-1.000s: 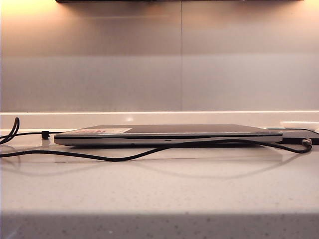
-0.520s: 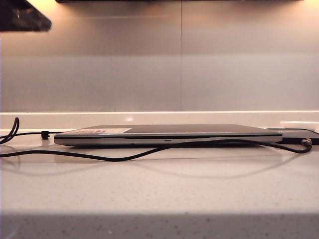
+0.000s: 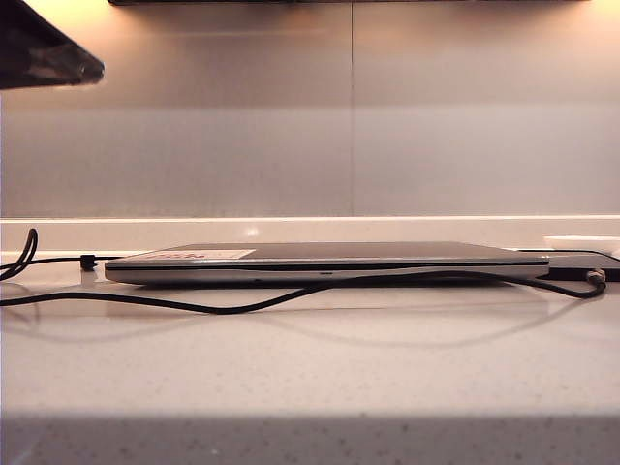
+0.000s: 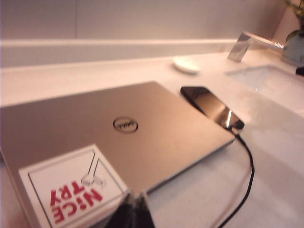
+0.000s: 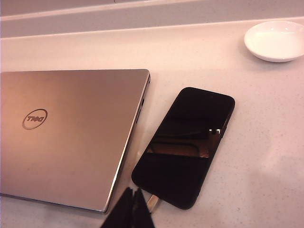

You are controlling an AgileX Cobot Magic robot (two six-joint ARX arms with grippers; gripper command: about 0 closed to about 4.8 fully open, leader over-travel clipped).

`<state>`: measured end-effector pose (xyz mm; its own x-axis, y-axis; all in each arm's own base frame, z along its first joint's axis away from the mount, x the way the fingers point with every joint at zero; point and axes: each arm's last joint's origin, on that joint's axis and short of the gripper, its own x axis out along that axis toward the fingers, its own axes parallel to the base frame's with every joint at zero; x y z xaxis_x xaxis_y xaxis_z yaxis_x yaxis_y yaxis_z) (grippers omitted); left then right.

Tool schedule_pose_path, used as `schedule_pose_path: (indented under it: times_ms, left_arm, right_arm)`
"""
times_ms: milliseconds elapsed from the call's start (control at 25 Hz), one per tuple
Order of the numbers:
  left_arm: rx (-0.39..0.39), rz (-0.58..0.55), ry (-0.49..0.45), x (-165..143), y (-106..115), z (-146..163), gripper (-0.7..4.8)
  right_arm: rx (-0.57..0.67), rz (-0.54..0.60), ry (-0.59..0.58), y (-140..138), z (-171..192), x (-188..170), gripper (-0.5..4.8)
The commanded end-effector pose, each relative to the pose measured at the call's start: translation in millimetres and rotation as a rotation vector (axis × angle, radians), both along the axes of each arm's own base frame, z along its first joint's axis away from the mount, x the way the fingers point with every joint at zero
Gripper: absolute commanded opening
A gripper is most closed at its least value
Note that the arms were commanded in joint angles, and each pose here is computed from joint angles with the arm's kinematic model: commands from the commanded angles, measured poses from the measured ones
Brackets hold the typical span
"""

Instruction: Pick up the charging cable and the phone, plug the charging cable into the charging port on the phone, and finally place them back on the table.

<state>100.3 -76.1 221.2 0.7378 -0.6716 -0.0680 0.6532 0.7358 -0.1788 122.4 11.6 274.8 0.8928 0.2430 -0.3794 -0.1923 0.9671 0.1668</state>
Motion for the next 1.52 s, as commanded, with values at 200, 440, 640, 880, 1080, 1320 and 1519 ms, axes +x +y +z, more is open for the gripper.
schedule_pose_path:
  times_ms: [200,440,640,880,1080,1320,1519]
  left_arm:
    - [-0.065,0.281,-0.185,-1,37,19,-0.06]
    - [-0.037,0.551,-0.302,-9,66,13,-0.06]
    - [-0.031,0.639,-0.329,-14,74,-1,-0.06]
    - [-0.009,0.662,-0.269,-8,76,-25,-0.06]
    - [0.009,0.661,-0.218,-4,77,-43,-0.06]
    - [0.101,0.661,-0.245,-4,77,-44,-0.06]
    - [0.115,0.659,-0.198,-3,77,-49,-0.06]
  right_arm:
    - [0.005,0.000,-0.026,0,4,0,0.00]
    - [0.004,0.000,-0.026,0,4,0,0.00]
    - [0.005,0.000,-0.026,0,4,0,0.00]
    - [0.005,0.000,-0.026,0,4,0,0.00]
    - [0.005,0.000,-0.026,0,4,0,0.00]
    - [0.004,0.000,-0.026,0,4,0,-0.01]
    - [0.005,0.000,-0.026,0,4,0,0.00]
